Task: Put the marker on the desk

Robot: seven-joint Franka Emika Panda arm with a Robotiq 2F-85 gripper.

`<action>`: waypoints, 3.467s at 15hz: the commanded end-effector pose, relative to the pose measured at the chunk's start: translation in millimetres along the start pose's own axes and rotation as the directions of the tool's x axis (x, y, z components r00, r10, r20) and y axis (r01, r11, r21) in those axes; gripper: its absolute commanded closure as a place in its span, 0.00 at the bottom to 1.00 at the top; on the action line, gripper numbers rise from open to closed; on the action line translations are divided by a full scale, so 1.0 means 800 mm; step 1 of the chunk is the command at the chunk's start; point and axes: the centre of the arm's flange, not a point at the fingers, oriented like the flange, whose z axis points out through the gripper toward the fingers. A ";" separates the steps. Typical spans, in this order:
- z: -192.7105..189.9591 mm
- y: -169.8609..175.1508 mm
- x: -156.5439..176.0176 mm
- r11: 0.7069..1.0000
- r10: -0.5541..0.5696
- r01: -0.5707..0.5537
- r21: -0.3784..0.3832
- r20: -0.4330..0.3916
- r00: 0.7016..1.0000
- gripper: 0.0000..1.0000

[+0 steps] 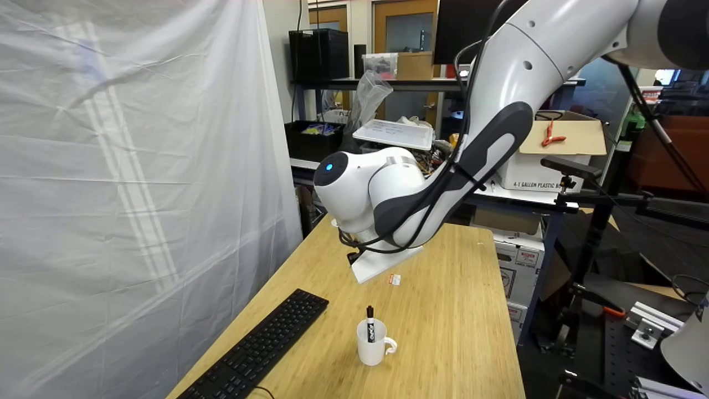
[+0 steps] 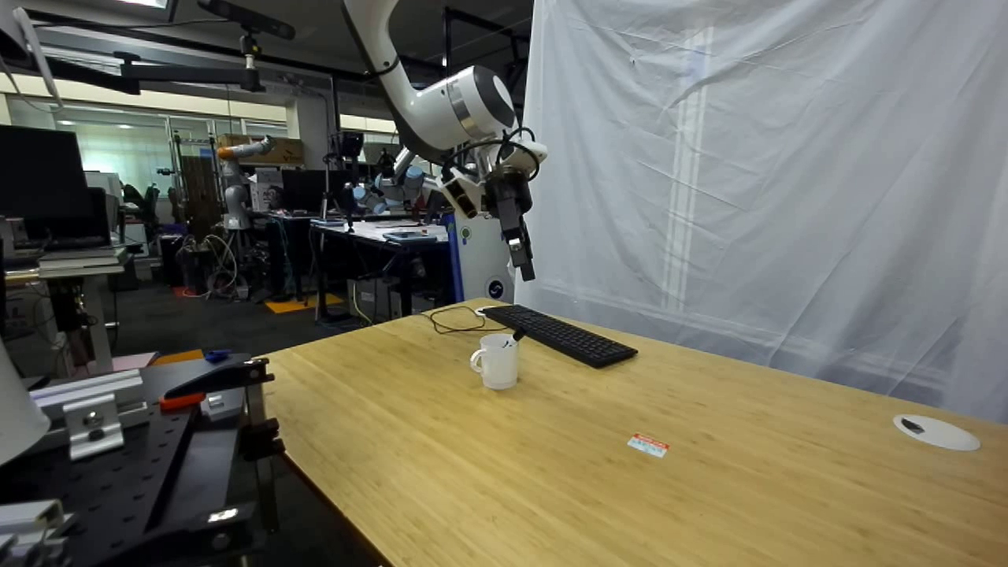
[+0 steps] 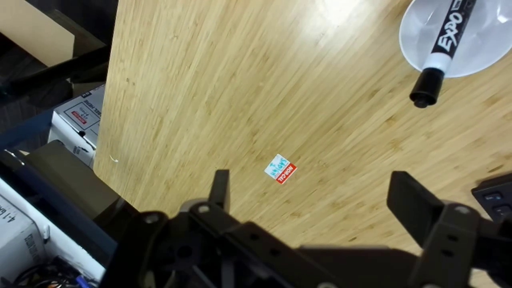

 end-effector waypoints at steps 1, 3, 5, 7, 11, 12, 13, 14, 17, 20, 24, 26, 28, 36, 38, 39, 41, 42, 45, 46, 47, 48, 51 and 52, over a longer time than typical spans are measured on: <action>0.000 0.000 0.000 1.000 0.000 0.000 0.000 0.000 1.000 0.00; 0.000 0.000 0.000 1.000 0.000 0.000 0.000 0.000 1.000 0.00; 0.000 0.000 0.000 1.000 0.001 -0.001 0.000 0.000 1.000 0.00; 0.000 0.000 0.000 1.000 0.001 -0.001 0.000 0.000 1.000 0.00; 0.000 0.000 0.000 1.000 0.001 -0.001 0.000 0.000 1.000 0.00; 0.000 0.000 0.000 1.000 0.001 -0.001 0.000 0.000 1.000 0.00; 0.000 0.000 0.000 1.000 0.001 -0.001 0.000 0.000 1.000 0.00; 0.000 0.000 0.000 1.000 0.001 -0.001 0.000 0.000 1.000 0.00; 0.003 -0.004 0.002 1.000 0.013 -0.013 0.001 0.002 1.000 0.00; 0.019 -0.022 0.007 0.997 0.076 -0.076 -0.007 0.007 0.997 0.00; 0.039 -0.050 0.017 0.986 0.165 -0.165 -0.013 0.000 0.986 0.00; 0.049 -0.062 0.021 0.982 0.186 -0.186 -0.019 -0.005 0.982 0.00; 0.056 -0.071 0.023 0.979 0.203 -0.203 -0.020 -0.006 0.979 0.00; 0.072 -0.090 0.020 0.970 0.245 -0.245 0.004 -0.006 0.970 0.00; 0.082 -0.092 0.009 0.971 0.239 -0.240 0.004 0.018 0.971 0.00; 0.087 -0.094 0.002 0.972 0.235 -0.235 0.005 0.032 0.972 0.00; 0.094 -0.101 -0.012 0.974 0.226 -0.226 0.002 0.049 0.973 0.00; 0.097 -0.105 -0.017 0.975 0.220 -0.221 0.003 0.055 0.974 0.00; 0.095 -0.113 -0.030 0.977 0.214 -0.215 0.009 0.067 0.974 0.00; 0.096 -0.115 -0.032 0.977 0.214 -0.215 0.010 0.071 0.974 0.00; 0.096 -0.116 -0.035 0.977 0.214 -0.215 0.010 0.076 0.974 0.00; 0.096 -0.117 -0.036 0.976 0.214 -0.216 0.010 0.081 0.973 0.00; 0.099 -0.117 -0.037 0.976 0.215 -0.217 0.010 0.090 0.972 0.00; 0.100 -0.117 -0.039 0.977 0.213 -0.214 0.011 0.089 0.973 0.00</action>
